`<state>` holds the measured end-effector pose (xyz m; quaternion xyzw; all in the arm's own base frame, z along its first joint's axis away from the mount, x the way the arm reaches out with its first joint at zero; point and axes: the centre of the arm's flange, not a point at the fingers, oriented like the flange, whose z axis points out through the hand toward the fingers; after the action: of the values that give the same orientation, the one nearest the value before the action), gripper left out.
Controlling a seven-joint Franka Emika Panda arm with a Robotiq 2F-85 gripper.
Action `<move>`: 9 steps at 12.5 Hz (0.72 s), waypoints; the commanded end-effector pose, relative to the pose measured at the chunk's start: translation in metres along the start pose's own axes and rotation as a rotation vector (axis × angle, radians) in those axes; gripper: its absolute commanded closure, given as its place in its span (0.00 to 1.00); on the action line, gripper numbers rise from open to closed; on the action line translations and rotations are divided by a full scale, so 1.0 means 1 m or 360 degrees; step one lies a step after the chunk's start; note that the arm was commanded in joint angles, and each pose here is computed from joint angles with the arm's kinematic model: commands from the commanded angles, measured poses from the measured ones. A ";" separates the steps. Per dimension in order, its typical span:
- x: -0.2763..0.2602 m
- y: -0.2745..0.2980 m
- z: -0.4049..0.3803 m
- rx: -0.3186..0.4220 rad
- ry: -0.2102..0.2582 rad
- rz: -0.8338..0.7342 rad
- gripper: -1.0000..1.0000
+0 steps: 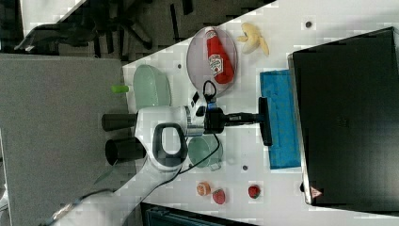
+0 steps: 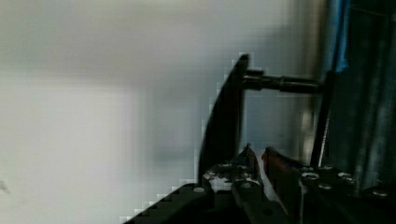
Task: Flap open oven.
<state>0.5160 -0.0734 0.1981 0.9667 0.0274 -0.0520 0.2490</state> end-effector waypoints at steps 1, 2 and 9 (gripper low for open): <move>0.001 -0.049 0.025 -0.0143 -0.0033 0.0157 0.83; 0.004 -0.063 0.033 -0.0193 -0.0037 0.0147 0.83; 0.035 -0.082 0.009 -0.0218 0.0032 0.0231 0.83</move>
<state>0.5191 -0.0004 0.1088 0.9425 0.0066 -0.0733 0.3261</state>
